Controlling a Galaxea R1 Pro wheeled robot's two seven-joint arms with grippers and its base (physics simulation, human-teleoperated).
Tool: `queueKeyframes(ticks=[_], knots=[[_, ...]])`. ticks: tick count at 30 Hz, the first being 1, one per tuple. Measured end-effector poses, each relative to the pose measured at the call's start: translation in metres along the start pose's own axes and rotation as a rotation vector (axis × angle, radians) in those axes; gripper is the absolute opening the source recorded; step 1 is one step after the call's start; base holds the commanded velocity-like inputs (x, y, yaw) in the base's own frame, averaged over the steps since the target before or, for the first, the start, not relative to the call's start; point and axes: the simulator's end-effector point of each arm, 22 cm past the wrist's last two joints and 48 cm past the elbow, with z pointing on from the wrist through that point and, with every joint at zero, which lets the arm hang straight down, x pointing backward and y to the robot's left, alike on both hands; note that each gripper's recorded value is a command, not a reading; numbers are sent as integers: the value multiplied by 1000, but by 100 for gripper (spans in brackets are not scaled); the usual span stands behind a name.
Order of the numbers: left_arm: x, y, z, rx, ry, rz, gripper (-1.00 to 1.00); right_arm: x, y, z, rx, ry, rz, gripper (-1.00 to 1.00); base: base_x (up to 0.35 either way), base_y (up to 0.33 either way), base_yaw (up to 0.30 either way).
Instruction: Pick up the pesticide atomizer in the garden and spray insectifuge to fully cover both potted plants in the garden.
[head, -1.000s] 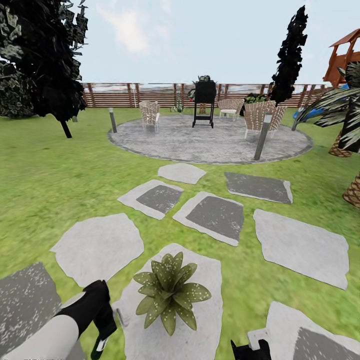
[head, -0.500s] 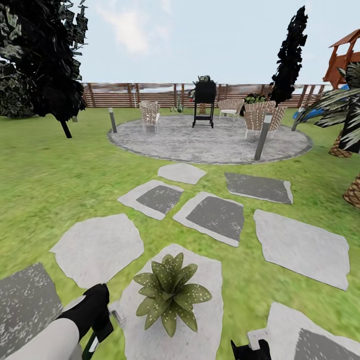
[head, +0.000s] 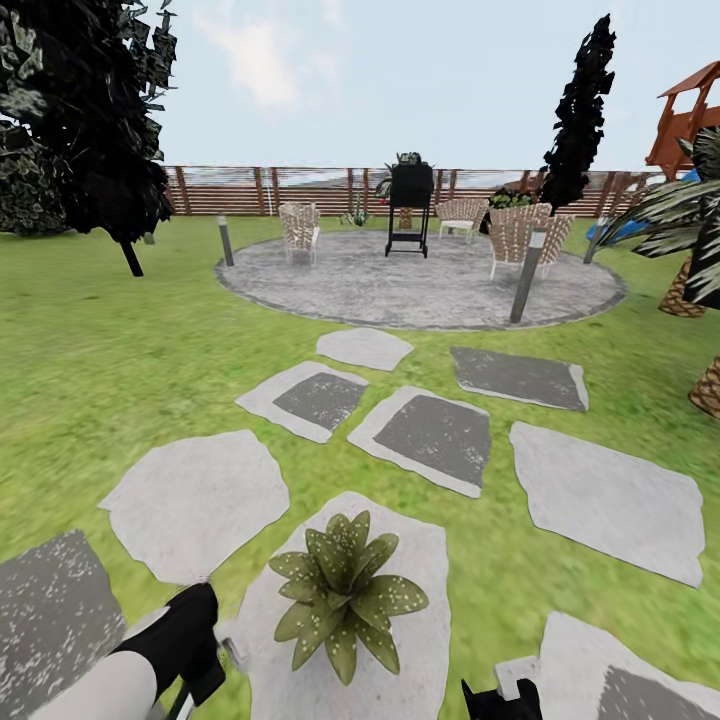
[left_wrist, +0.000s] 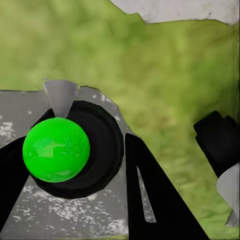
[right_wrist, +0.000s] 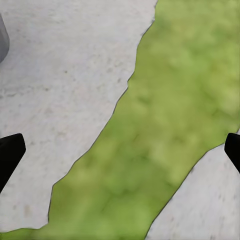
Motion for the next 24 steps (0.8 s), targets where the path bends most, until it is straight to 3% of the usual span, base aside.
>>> queueKeyframes(ticks=[2, 5, 10, 15, 19, 24], knots=[[-3, -3, 3, 3, -18, 5, -100, 0, 0, 0, 0, 0, 0, 100, 0, 0, 0], [-13, -22, 10, 30, -53, 48, -100, 0, 0, 0, 0, 0, -1, 100, 0, 0, 0], [-18, -13, 13, -29, -64, 51, -100, 0, 0, 0, 0, 0, -1, 100, 0, 0, 0], [-61, 2, -17, -72, -175, 35, -100, 0, 0, 0, 0, 0, -1, 100, 0, 0, 0], [-66, 6, -22, -78, -193, 31, -100, 0, 0, 0, 0, 0, 0, 100, 0, 0, 0], [-56, 5, -15, -73, -175, 33, -100, 0, 0, 0, 0, 0, -1, 100, 0, 0, 0]])
